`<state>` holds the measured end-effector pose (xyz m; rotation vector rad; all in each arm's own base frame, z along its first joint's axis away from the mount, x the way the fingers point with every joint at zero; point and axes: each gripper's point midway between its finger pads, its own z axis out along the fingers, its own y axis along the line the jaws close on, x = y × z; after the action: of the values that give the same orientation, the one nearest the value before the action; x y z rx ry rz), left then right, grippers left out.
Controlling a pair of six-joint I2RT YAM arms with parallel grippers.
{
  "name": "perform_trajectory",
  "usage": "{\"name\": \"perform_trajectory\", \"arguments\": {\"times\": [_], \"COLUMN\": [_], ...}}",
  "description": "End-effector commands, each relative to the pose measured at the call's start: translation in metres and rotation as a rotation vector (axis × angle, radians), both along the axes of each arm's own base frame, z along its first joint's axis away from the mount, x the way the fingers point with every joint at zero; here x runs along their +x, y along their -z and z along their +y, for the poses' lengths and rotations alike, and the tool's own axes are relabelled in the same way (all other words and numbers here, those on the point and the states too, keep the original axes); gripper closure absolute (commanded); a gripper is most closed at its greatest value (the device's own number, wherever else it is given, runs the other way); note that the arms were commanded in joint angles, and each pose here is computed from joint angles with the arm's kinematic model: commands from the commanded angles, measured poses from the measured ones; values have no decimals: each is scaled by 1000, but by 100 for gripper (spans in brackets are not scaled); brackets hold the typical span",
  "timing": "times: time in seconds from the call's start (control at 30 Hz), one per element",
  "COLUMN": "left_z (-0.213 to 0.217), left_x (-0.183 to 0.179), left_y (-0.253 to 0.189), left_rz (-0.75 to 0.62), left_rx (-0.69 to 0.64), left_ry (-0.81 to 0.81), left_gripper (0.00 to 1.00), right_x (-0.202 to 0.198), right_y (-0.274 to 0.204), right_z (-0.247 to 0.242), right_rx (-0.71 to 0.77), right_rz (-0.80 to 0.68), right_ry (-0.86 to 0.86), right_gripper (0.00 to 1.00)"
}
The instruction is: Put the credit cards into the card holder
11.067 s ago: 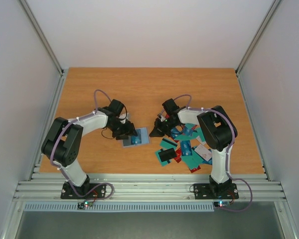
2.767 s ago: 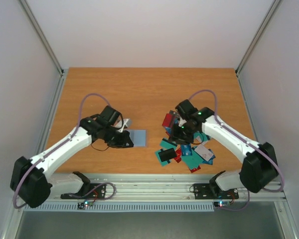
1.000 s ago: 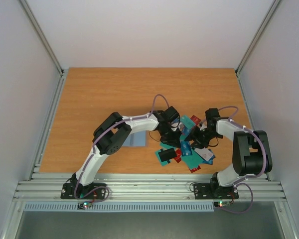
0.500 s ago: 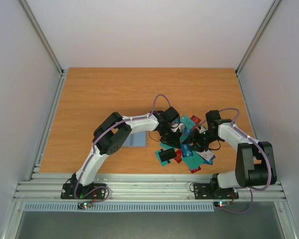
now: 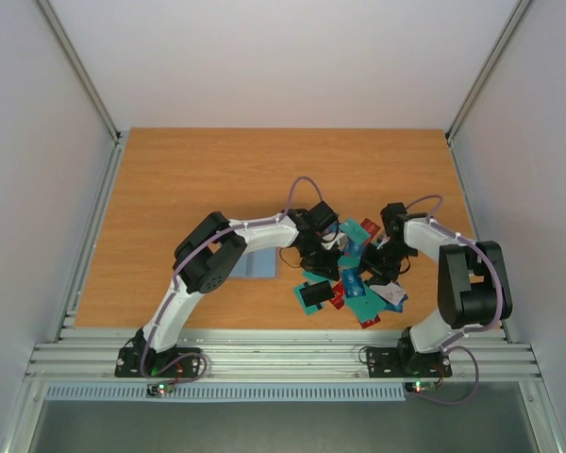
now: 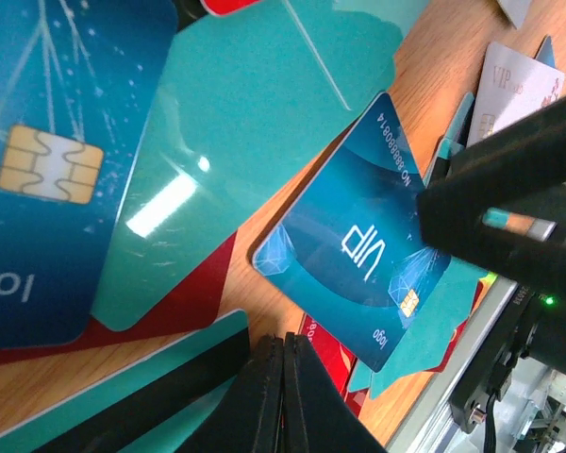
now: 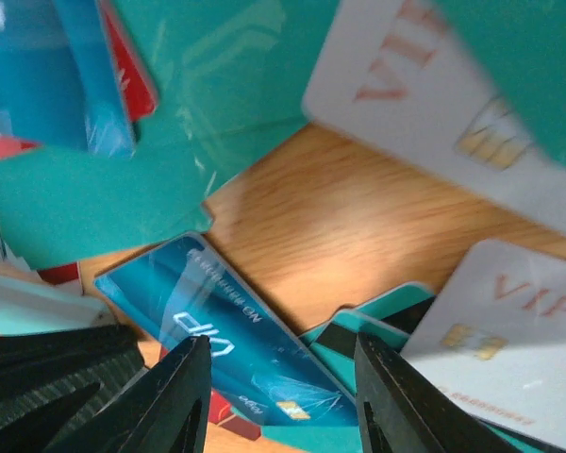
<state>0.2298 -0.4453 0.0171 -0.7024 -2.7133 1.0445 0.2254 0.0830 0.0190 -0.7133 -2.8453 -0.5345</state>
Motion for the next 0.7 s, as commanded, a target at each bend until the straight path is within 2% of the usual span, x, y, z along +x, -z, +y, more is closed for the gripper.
{"name": "perform_trajectory", "arguments": {"times": [0.0, 0.1, 0.2, 0.5, 0.67], "left_z": [22, 25, 29, 55, 58], "left_x": [2, 2, 3, 18, 19], "left_y": [17, 19, 21, 22, 13], "left_rz": [-8, -4, -1, 14, -1], "left_rx": [103, 104, 110, 112, 112], "left_ry": [-11, -12, -16, -77, -72], "left_gripper": [95, 95, 95, 95, 95], "right_x": [-26, -37, -42, -30, -32], "right_y": [17, 17, 11, -20, -26], "right_z": [11, 24, 46, 93, 75], "right_rx": [-9, 51, 176, 411, 275], "right_rz": [80, 90, 86, 27, 0], "right_ry": [-55, -41, -24, -68, -96], "right_gripper": [56, 56, 56, 56, 56]}}
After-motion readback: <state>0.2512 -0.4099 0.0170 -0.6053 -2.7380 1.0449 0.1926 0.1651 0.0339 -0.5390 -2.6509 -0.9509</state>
